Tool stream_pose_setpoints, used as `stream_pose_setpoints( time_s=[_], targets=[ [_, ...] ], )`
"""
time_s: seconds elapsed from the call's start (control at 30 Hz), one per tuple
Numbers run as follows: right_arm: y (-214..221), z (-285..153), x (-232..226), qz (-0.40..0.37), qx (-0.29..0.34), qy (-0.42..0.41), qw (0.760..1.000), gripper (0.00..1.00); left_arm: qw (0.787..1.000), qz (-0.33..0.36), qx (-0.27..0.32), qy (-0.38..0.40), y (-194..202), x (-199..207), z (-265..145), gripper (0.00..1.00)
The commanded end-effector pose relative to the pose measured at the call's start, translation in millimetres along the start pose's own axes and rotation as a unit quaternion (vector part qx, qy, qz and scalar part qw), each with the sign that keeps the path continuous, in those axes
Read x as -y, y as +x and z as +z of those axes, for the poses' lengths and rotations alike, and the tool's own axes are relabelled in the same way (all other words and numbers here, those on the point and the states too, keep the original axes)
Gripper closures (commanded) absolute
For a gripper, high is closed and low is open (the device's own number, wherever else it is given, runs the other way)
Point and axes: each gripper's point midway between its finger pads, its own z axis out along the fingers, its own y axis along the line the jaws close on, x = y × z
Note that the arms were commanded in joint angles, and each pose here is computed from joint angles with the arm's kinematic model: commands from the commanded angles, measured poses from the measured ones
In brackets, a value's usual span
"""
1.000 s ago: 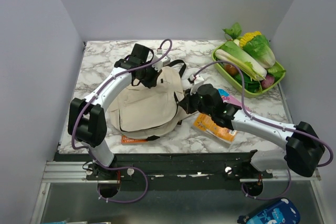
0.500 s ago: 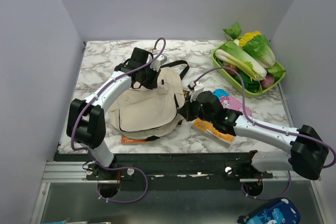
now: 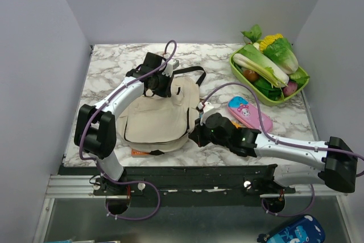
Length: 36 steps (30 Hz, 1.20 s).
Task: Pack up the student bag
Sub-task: Unzip the student bag at the center of the board.
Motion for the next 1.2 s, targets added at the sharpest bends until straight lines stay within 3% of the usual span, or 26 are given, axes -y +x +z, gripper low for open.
stream_pose_setpoints(
  time_s=[0.0, 0.07, 0.13, 0.23, 0.33, 0.57, 0.7, 0.8, 0.9, 1.0, 1.17],
  targets=[
    [6, -9, -6, 0.014, -0.021, 0.013, 1.000, 0.99, 0.999, 0.006, 0.035, -0.023, -22, -8, 2, 1.00],
    [4, -9, -7, 0.013, -0.016, 0.010, 1.000, 0.99, 0.999, 0.020, 0.028, -0.018, -23, -5, -1, 1.00],
    [-1, -8, -9, 0.015, -0.011, 0.011, 1.000, 0.79, 0.999, 0.040, 0.022, -0.002, -23, 1, -5, 0.96],
    [-9, -7, -14, 0.011, -0.006, 0.006, 1.000, 0.50, 0.997, 0.067, 0.020, 0.013, -25, 9, -19, 0.71],
    [-12, -9, -14, 0.012, -0.001, 0.008, 1.000, 0.37, 0.993, 0.108, 0.027, 0.029, -26, 18, -39, 0.60],
    [-11, -25, -10, 0.026, 0.006, -0.002, 1.000, 0.29, 0.982, 0.155, 0.023, 0.104, -20, 54, -74, 0.33],
    [-21, -38, 16, 0.058, 0.029, 0.034, 0.997, 0.29, 0.964, 0.201, 0.005, 0.176, -6, 88, -84, 0.29],
    [-39, -54, 52, 0.109, 0.065, 0.069, 0.990, 0.30, 0.942, 0.248, -0.002, 0.227, 12, 114, -89, 0.28],
    [-45, -67, 103, 0.176, 0.070, 0.124, 0.974, 0.30, 0.916, 0.301, -0.005, 0.264, 29, 138, -93, 0.15],
    [-35, -65, 133, 0.222, 0.023, 0.141, 0.964, 0.30, 0.891, 0.360, 0.003, 0.275, 41, 152, -98, 0.01],
    [-28, -47, 136, 0.231, -0.038, 0.137, 0.962, 0.28, 0.839, 0.470, 0.000, 0.274, 67, 165, -106, 0.01]
  ],
)
